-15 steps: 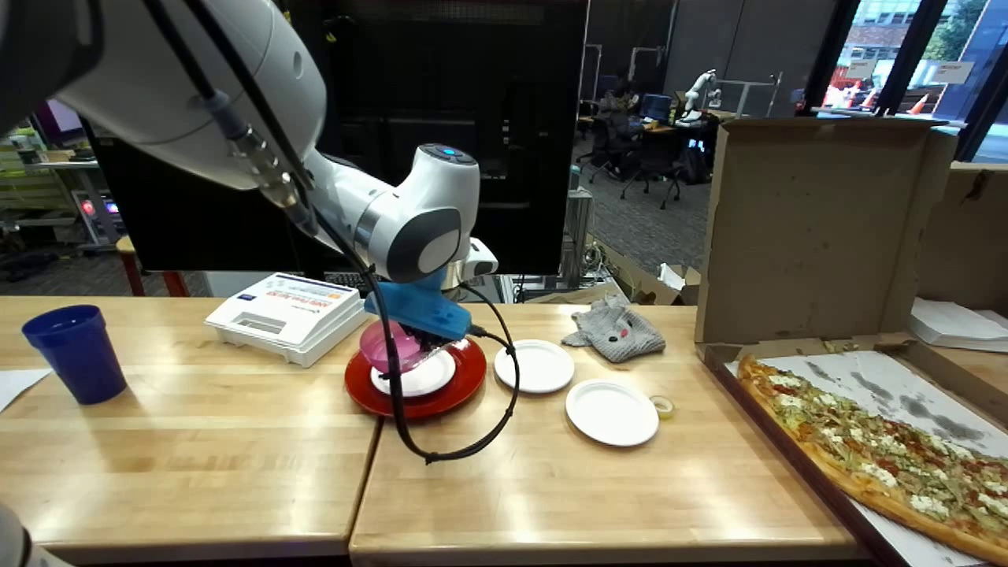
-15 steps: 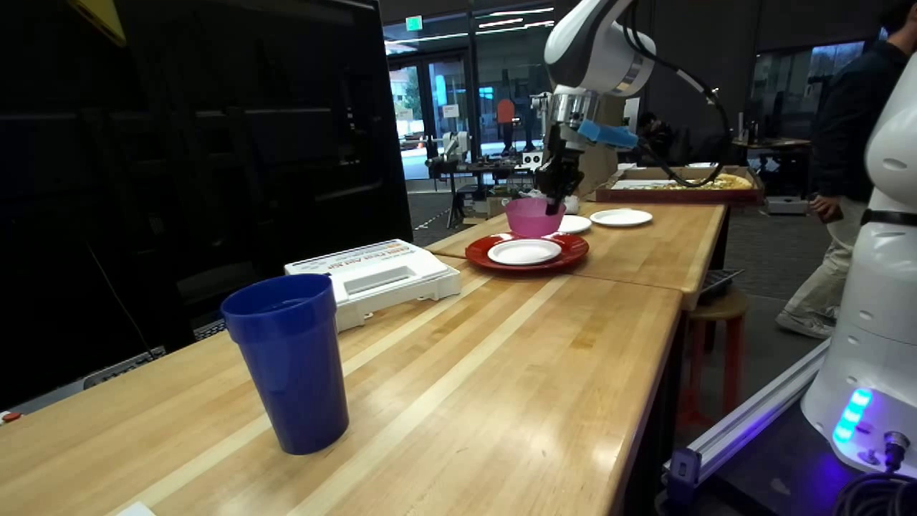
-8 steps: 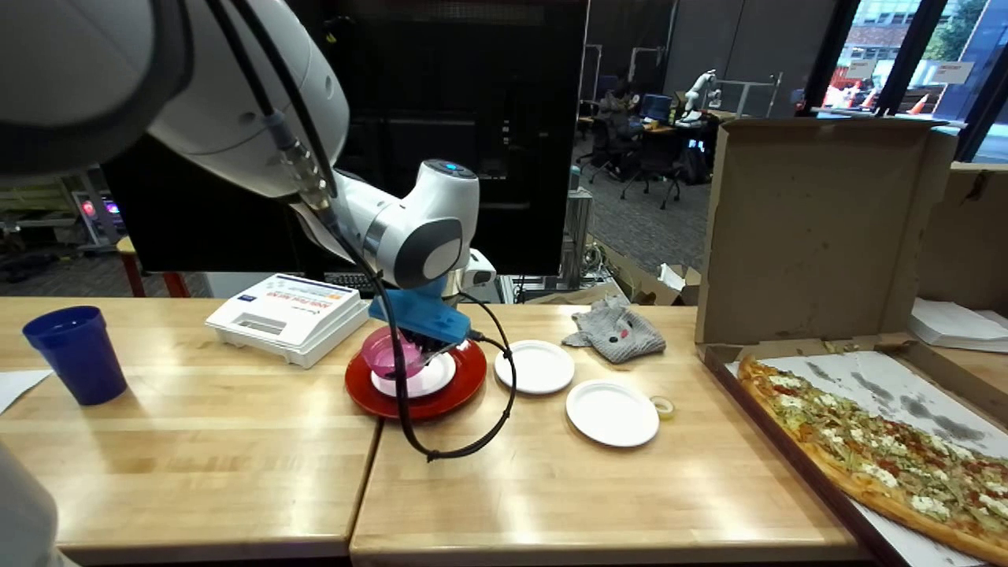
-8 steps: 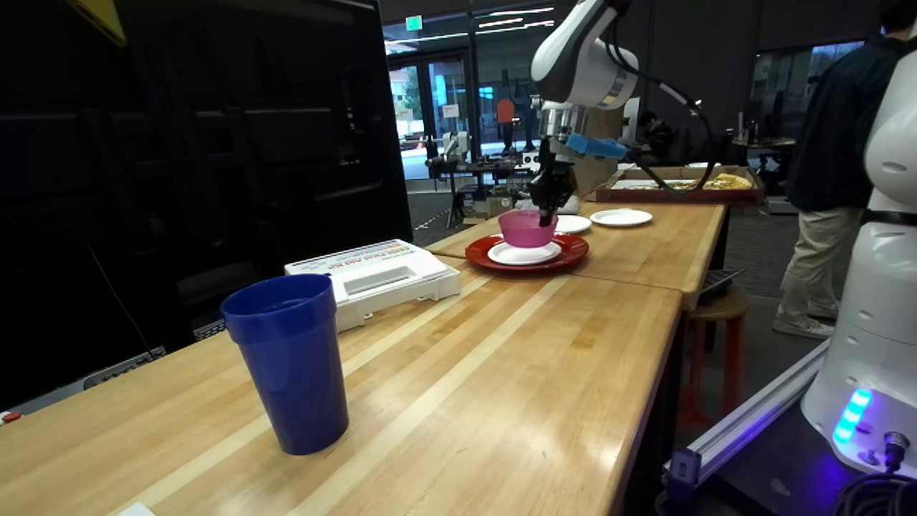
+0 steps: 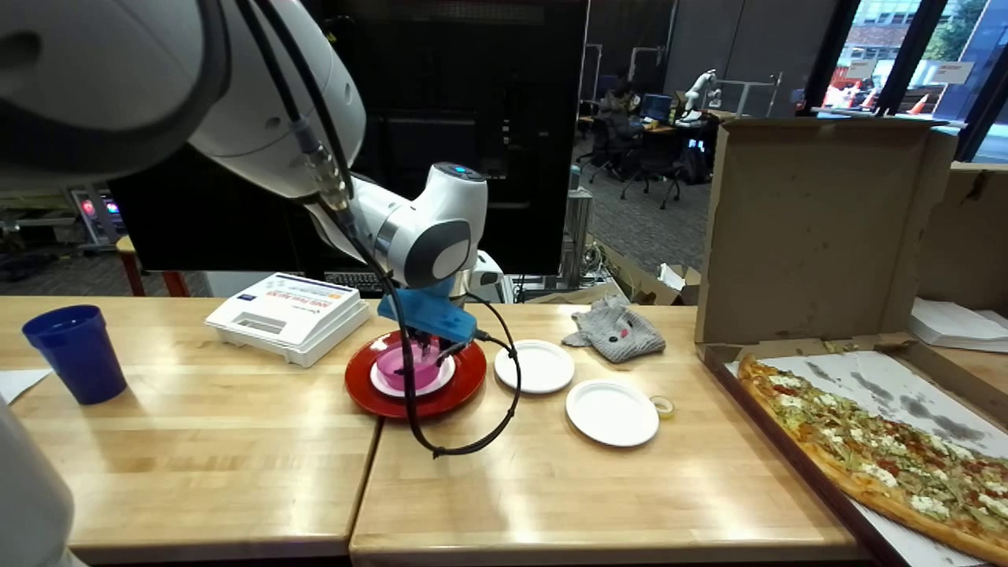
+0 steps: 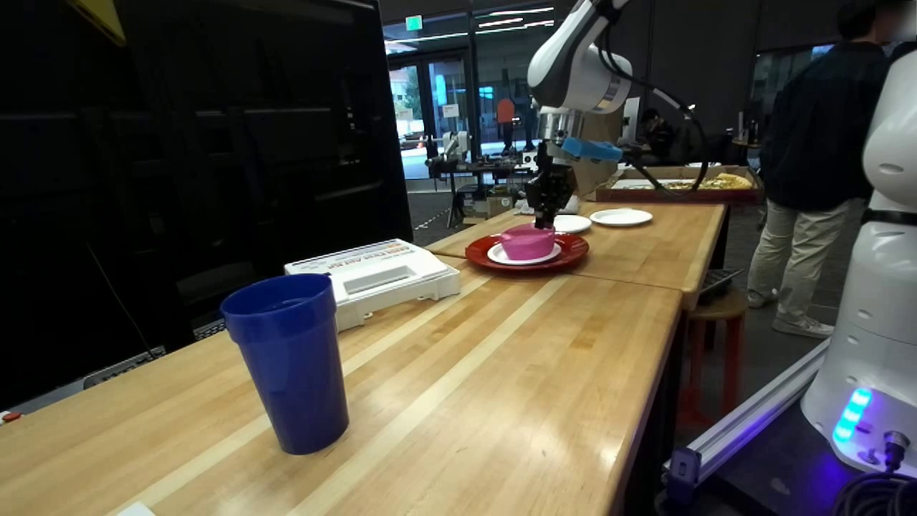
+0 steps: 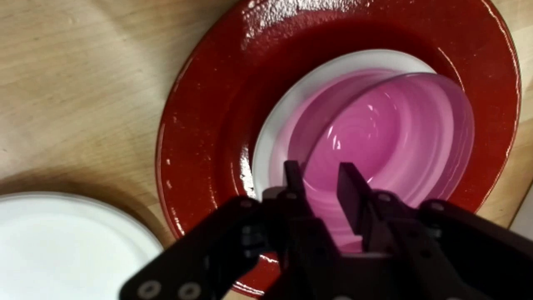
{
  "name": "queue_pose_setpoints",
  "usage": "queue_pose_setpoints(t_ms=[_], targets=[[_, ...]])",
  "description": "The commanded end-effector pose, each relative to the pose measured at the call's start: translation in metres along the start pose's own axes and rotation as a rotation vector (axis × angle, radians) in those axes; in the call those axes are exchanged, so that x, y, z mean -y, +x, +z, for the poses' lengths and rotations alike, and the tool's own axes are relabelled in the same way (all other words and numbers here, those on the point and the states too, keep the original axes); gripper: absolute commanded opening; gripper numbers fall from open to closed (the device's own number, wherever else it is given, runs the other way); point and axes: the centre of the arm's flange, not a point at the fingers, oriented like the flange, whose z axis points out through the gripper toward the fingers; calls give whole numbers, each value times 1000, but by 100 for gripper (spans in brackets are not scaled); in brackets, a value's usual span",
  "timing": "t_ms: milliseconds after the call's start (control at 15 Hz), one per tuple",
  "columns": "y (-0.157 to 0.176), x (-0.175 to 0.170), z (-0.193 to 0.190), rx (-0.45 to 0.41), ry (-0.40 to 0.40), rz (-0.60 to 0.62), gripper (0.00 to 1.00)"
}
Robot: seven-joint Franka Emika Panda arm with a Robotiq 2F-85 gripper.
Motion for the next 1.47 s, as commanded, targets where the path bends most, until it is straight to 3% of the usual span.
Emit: queue_pose_setpoints(t_ms=[0,400,933,1400], targets=[[5,0,0,-7,12,18,59],[-11,-1,-8,-24,12,9,99],[-71,-26,-20,-185,-33,58,100],[-137,-47,-17,-357,26,217,100]])
